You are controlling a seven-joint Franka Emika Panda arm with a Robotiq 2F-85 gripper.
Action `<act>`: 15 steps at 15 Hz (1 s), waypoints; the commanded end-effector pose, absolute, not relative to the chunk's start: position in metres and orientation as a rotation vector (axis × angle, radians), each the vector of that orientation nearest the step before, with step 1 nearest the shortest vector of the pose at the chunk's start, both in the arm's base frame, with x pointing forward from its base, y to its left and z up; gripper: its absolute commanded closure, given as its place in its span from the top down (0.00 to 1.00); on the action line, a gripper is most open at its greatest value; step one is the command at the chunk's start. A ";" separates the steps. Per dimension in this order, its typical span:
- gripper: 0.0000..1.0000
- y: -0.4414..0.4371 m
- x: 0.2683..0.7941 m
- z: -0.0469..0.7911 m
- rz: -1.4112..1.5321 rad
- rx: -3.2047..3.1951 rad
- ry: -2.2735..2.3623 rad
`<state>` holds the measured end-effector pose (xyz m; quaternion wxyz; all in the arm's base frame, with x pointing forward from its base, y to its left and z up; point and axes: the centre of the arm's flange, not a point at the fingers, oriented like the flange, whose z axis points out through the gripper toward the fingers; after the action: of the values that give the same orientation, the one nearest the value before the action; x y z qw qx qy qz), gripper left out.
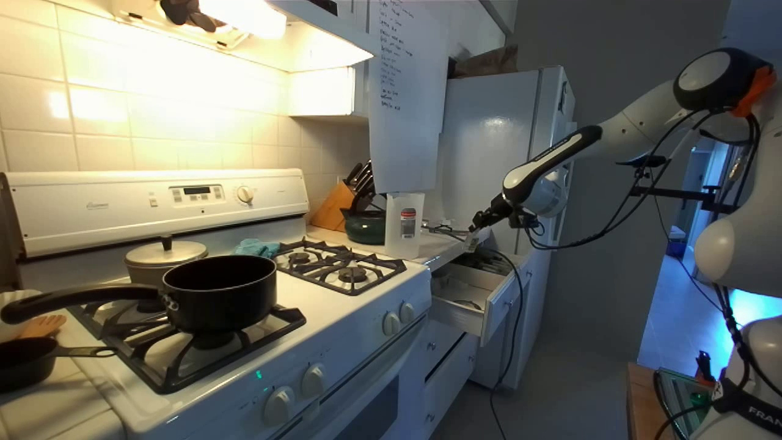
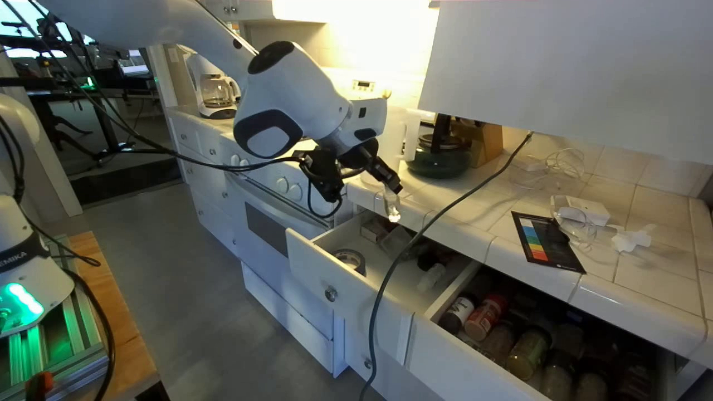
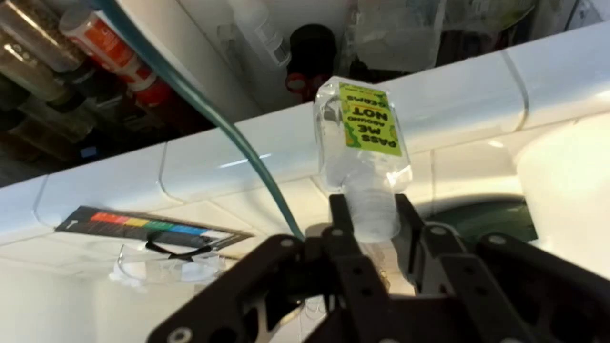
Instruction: Open the topmost drawer on the right then remove one clear bottle and place it on the counter.
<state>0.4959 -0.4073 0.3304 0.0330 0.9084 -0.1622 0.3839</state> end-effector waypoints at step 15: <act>0.06 -0.448 0.536 0.424 1.274 2.703 -0.479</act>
<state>0.5240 -0.4443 0.4221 0.0597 0.8934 -0.1551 0.4174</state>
